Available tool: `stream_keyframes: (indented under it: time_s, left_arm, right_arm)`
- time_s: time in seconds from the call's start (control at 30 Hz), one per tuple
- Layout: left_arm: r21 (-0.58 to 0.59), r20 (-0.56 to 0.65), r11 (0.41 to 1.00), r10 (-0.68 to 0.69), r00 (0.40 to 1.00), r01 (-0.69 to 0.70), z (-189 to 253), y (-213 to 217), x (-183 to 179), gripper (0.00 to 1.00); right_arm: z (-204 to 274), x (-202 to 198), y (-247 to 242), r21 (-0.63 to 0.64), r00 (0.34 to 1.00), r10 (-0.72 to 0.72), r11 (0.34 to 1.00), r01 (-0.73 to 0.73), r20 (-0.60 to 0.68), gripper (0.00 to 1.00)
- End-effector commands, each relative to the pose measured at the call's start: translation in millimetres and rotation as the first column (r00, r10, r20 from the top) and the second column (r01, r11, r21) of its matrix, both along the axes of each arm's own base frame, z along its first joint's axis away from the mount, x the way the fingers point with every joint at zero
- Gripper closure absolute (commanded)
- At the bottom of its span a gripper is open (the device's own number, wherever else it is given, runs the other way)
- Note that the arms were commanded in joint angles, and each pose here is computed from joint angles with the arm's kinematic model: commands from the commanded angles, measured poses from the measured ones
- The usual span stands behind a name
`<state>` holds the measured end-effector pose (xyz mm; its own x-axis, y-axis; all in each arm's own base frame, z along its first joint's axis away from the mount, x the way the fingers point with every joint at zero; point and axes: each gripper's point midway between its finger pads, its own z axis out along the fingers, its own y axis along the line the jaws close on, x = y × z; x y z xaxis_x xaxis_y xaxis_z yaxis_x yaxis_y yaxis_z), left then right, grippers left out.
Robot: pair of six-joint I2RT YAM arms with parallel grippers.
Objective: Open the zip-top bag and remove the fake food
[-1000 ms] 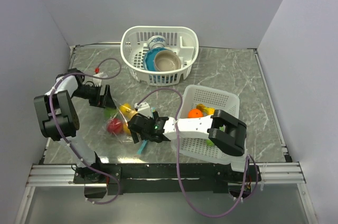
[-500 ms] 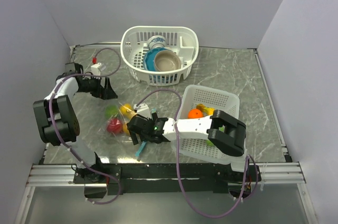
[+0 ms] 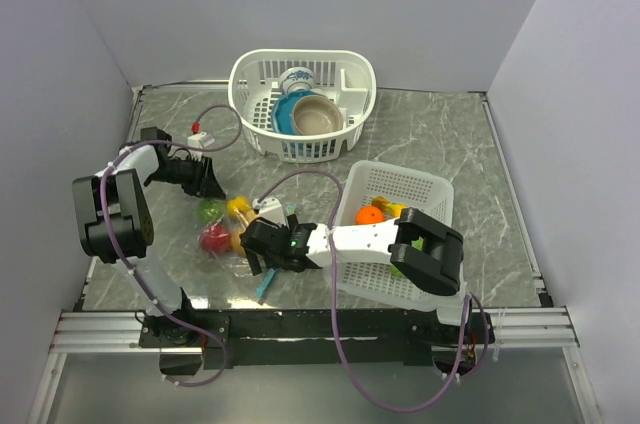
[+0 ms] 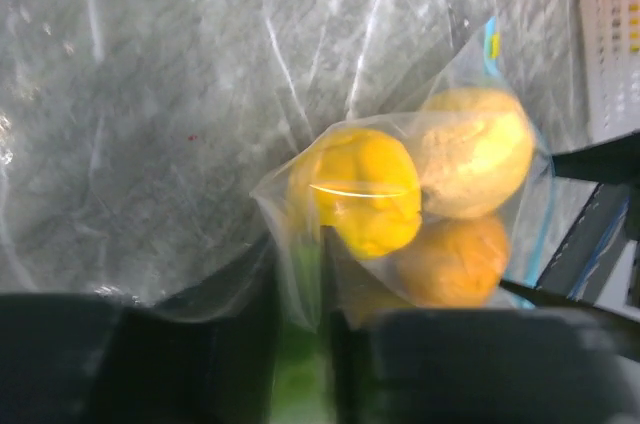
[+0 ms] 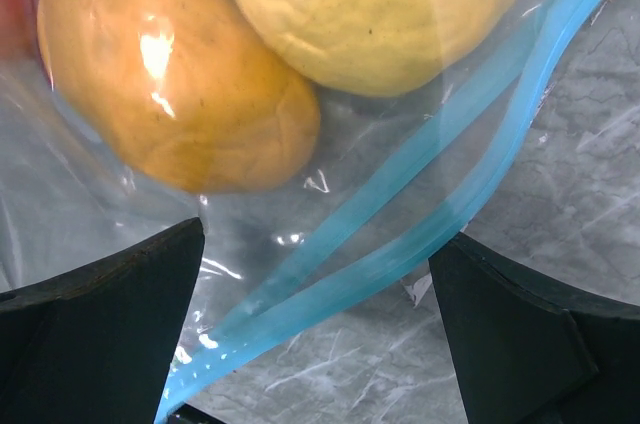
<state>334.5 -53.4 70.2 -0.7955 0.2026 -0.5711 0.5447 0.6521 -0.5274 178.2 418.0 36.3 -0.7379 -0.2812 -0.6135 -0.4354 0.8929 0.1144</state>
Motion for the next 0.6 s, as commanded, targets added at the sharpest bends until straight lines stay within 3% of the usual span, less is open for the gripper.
stream_keyframes:
  time_s: [0.0,0.3,0.57]
  left_arm:
    - [-0.012,0.089,0.999,-0.041,0.995,0.042,47,-8,8,0.90]
    - [0.003,0.102,0.997,-0.081,0.991,0.081,96,-38,3,0.89]
    - [0.211,0.145,0.976,-0.077,0.986,0.046,77,-35,4,0.92]
  right_arm:
    - [10,3,12,0.032,1.000,-0.013,0.999,0.013,0.018,0.00]
    - [33,16,3,0.039,0.994,-0.048,0.998,0.045,0.097,0.00]
    - [34,23,-36,-0.030,0.982,-0.119,0.992,0.125,0.149,0.00]
